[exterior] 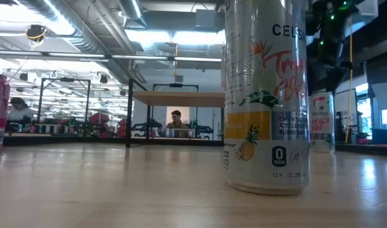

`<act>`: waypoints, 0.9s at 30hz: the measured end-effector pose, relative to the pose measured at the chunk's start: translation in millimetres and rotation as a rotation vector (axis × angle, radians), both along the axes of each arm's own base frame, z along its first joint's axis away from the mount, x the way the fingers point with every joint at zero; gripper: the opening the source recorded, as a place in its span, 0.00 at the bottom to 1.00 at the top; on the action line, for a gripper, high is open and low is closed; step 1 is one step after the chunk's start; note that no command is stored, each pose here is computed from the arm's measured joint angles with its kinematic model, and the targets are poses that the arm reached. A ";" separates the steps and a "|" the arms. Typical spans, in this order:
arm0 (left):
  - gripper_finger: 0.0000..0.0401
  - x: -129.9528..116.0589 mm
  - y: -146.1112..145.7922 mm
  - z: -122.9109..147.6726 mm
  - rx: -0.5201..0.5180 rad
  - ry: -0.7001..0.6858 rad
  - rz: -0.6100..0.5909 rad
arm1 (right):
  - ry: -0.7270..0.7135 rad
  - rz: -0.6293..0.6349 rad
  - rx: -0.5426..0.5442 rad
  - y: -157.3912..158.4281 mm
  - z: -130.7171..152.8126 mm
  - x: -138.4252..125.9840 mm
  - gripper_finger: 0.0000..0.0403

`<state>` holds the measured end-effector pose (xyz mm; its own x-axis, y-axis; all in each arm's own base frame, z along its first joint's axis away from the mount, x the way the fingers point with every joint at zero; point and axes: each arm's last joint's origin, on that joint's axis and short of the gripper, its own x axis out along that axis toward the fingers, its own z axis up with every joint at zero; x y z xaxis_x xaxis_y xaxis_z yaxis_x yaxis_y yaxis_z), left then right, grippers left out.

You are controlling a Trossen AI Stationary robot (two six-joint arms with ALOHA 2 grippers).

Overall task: Place canned beverage on shelf
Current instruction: Put the white pink soda can aligned with the other white pink soda can on the shelf

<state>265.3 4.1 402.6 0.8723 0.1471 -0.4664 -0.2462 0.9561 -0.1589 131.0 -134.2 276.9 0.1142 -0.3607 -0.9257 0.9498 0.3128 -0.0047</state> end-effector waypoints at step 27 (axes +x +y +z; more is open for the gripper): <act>0.83 0.4 -5.6 0.8 -0.015 -0.014 0.008 | -0.089 0.174 0.033 47.9 31.4 -18.6 0.55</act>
<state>265.8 -1.5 403.5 0.8774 0.1473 -0.4566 -0.2516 0.9516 -0.1765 112.4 -86.2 308.4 0.2537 -0.2983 -0.9202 0.8779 0.4705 0.0895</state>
